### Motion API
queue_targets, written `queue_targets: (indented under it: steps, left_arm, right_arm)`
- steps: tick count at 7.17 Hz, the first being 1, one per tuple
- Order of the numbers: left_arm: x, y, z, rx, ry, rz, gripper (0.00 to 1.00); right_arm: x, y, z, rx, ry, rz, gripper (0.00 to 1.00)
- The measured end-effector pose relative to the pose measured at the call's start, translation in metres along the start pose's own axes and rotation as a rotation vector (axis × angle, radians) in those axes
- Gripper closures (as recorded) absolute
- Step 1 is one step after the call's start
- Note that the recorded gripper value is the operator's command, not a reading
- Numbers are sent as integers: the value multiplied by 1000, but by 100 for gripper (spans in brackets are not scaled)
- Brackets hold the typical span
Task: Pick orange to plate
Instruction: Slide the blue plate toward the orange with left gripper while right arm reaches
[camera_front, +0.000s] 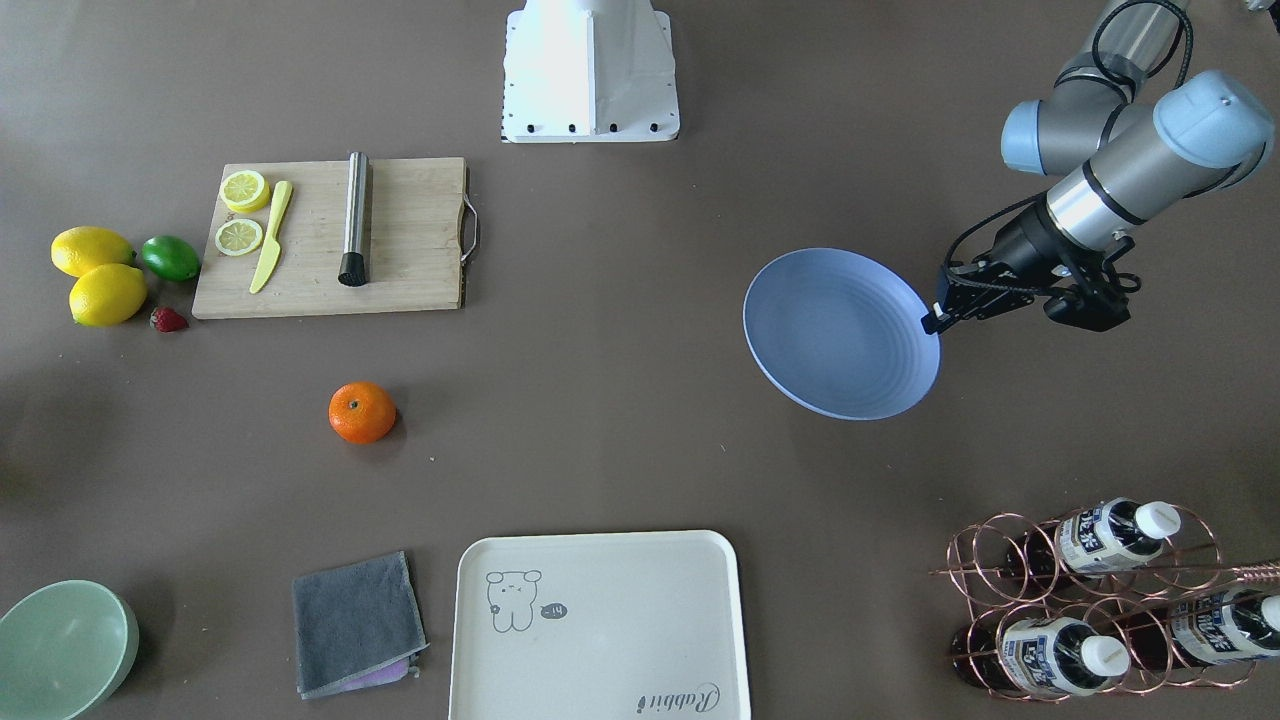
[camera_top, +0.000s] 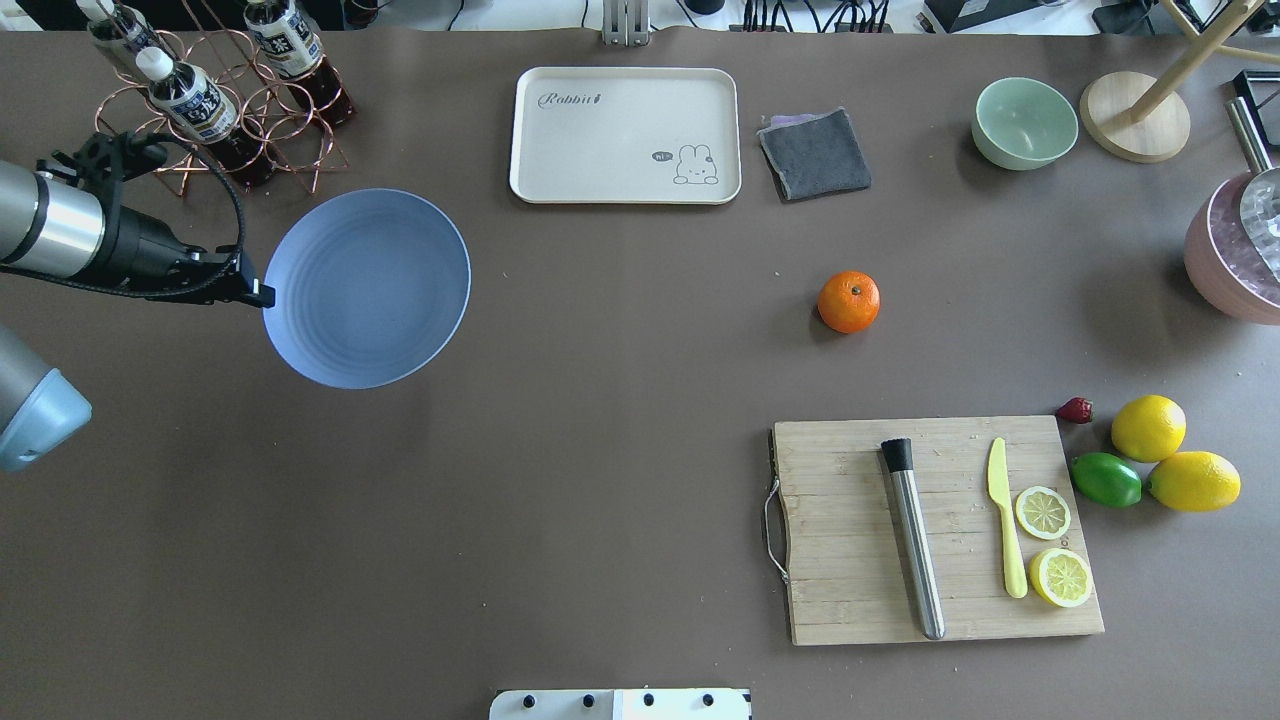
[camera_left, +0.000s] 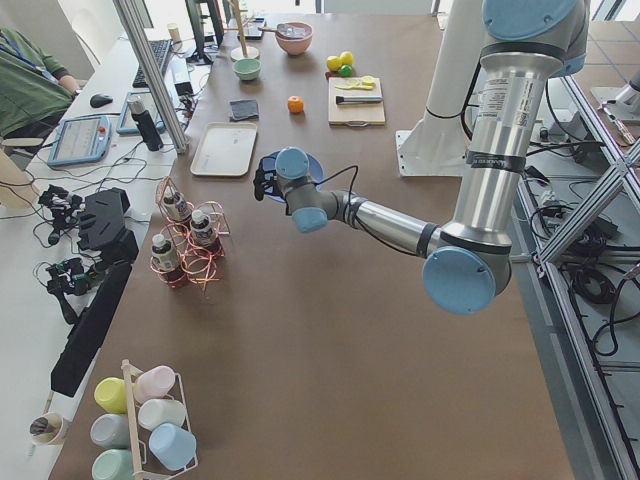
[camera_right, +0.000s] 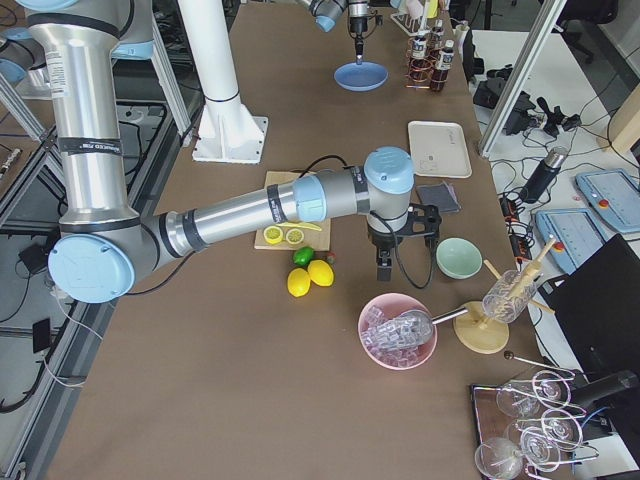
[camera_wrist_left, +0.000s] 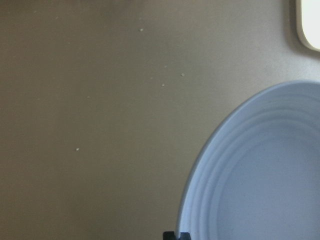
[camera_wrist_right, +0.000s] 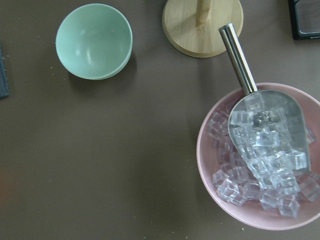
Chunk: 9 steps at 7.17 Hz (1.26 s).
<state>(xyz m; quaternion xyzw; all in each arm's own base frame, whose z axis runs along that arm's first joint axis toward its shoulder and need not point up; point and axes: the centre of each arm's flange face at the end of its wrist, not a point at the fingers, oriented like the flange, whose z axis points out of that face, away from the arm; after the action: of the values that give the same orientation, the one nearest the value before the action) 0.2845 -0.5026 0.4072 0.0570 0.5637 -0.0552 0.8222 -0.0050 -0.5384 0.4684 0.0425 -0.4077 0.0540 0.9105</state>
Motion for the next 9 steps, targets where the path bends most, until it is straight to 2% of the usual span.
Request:
queue_targets:
  steps: [2, 3, 6, 7, 9]
  left_arm:
    - [76, -10, 21, 21, -41, -4, 100]
    - [119, -3, 41, 27, -60, -9, 100]
    - [193, 56, 101, 33, -81, 18, 100]
    - [207, 81, 122, 39, -95, 38, 100]
    - [226, 109, 144, 42, -120, 46, 100]
  right_arm:
    - [-82, -10, 29, 10, -28, -1, 0]
    - [-119, -7, 48, 20, -32, 0, 0]
    - [-195, 11, 110, 17, 9, 7, 0]
    - [-213, 16, 127, 11, 2, 6, 0]
    - [-242, 24, 158, 2, -15, 20, 0]
